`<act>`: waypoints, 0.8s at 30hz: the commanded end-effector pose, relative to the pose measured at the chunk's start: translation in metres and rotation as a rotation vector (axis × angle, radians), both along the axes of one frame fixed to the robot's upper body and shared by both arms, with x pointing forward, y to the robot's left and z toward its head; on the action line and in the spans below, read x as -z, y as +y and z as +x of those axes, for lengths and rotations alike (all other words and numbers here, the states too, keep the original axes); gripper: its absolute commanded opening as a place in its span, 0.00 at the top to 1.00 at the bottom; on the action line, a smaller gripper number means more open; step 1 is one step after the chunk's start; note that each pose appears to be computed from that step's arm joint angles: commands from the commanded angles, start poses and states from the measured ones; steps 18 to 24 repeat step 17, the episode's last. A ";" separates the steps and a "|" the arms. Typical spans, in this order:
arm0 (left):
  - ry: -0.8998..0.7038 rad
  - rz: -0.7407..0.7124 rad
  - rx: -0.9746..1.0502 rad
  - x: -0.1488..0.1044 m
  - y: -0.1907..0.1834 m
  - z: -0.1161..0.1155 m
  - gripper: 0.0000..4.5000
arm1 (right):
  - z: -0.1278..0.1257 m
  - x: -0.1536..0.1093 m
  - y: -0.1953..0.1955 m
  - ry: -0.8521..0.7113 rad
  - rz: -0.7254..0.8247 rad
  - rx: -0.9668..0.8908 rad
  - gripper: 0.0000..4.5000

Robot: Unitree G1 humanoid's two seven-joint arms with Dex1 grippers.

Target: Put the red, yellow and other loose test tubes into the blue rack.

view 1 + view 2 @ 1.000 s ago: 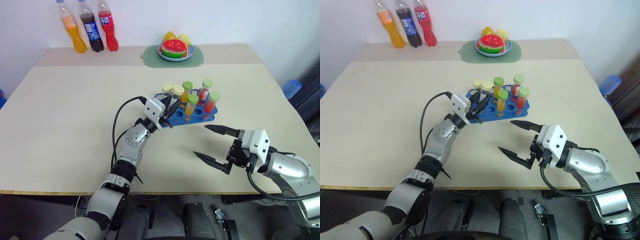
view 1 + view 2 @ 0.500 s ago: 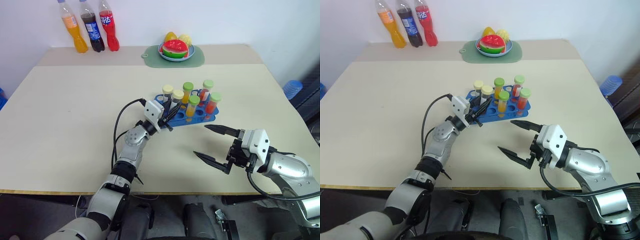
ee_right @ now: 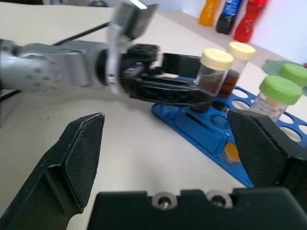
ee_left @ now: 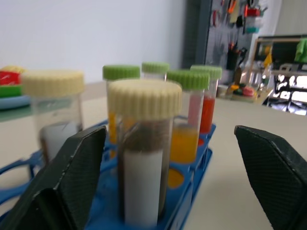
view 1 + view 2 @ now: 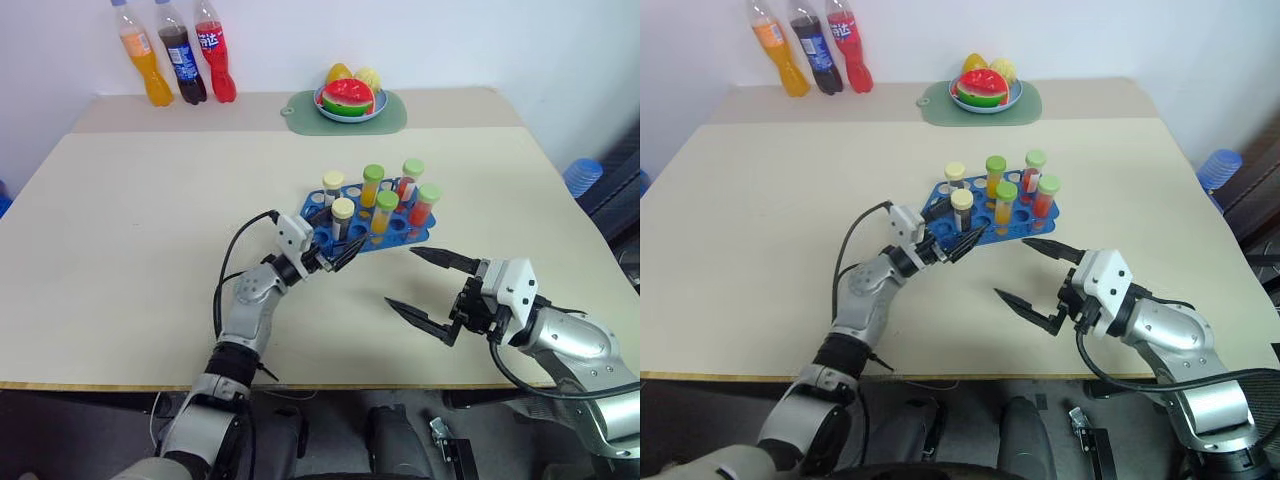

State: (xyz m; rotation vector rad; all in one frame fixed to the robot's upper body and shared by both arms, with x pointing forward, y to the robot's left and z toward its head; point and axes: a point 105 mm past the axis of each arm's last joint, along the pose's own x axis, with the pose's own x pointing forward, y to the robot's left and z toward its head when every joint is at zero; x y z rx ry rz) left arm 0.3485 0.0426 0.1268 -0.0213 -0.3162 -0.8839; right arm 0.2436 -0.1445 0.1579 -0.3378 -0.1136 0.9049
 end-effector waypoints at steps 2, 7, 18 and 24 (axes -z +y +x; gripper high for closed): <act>-0.059 0.062 -0.013 -0.012 0.046 -0.024 0.01 | -0.004 0.003 -0.010 -0.016 0.054 0.143 0.00; 0.036 0.119 -0.035 -0.009 0.103 -0.050 0.01 | -0.010 0.020 -0.038 0.016 0.044 0.294 0.00; 0.188 0.274 -0.050 -0.002 0.153 -0.077 0.01 | -0.020 0.035 -0.076 0.056 0.048 0.441 0.00; 0.188 0.274 -0.050 -0.002 0.153 -0.077 0.01 | -0.020 0.035 -0.076 0.056 0.048 0.441 0.00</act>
